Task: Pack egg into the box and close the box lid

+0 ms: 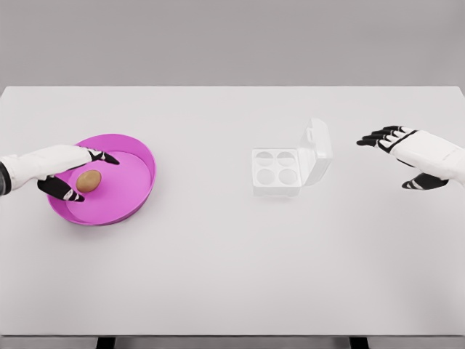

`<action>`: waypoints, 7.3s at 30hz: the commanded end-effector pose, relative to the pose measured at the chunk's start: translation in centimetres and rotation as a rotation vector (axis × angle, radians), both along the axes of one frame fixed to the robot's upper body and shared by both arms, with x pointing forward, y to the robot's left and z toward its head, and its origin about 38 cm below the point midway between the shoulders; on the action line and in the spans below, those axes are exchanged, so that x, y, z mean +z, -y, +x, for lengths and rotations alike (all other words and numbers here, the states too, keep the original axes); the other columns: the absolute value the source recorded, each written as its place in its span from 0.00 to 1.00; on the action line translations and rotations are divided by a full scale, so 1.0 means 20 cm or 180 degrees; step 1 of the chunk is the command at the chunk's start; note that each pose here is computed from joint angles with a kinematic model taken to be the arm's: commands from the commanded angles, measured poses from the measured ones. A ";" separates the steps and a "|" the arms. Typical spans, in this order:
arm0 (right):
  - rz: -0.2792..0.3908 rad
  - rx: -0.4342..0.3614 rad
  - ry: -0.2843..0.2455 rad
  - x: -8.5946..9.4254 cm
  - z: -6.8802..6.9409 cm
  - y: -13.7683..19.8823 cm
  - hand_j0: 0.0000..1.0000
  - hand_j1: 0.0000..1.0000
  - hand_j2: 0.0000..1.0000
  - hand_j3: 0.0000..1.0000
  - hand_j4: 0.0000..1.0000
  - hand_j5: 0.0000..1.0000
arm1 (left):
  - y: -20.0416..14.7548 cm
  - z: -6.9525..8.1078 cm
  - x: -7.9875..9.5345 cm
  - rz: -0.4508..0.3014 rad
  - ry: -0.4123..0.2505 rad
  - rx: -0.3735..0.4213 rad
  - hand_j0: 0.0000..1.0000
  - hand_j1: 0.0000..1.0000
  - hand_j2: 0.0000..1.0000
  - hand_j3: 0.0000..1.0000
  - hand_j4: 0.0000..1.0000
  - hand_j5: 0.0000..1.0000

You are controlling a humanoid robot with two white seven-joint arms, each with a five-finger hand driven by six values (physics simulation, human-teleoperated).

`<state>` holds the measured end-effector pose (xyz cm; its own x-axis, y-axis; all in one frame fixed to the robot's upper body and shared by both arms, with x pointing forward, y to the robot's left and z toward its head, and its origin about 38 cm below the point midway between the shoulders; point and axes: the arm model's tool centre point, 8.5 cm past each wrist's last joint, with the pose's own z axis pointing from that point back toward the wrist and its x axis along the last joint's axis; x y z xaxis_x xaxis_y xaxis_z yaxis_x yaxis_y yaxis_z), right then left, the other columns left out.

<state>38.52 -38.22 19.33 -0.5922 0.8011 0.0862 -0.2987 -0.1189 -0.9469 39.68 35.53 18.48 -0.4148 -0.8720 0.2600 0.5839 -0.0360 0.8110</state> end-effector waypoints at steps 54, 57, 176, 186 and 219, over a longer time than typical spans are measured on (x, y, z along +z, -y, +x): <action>-0.0032 0.0032 -0.0028 0.00 -0.01 -0.01 1.00 1.00 1.00 1.00 1.00 1.00 | -0.04 0.06 -0.11 0.0098 -0.0075 0.0159 0.80 0.80 0.80 0.80 0.80 0.80; -0.0032 0.0032 -0.0028 0.00 -0.01 -0.01 1.00 1.00 1.00 1.00 1.00 1.00 | -0.04 0.06 -0.11 0.0107 -0.0071 0.0157 0.80 0.80 0.80 0.80 0.80 0.80; -0.0048 0.0089 -0.0020 0.00 -0.03 -0.03 1.00 1.00 1.00 1.00 1.00 1.00 | 0.51 0.11 0.11 -0.0813 0.0419 -0.0461 0.41 0.41 0.41 0.41 0.41 0.41; -0.0048 0.0089 -0.0020 0.00 -0.03 -0.03 1.00 1.00 1.00 1.00 1.00 1.00 | 0.67 0.12 0.10 -0.0972 0.0453 -0.0583 0.41 0.41 0.41 0.41 0.41 0.41; -0.0053 0.0091 -0.0023 -0.01 -0.03 -0.03 1.00 1.00 1.00 1.00 1.00 1.00 | 1.16 0.10 0.02 -0.1412 0.0420 -0.0829 0.41 0.41 0.41 0.41 0.41 0.41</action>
<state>37.90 -37.53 19.16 -0.6158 0.7845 0.0733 -0.3016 -0.1488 -0.9418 41.68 13.01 19.13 -0.6580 -0.5649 0.4979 0.4856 0.1870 0.8539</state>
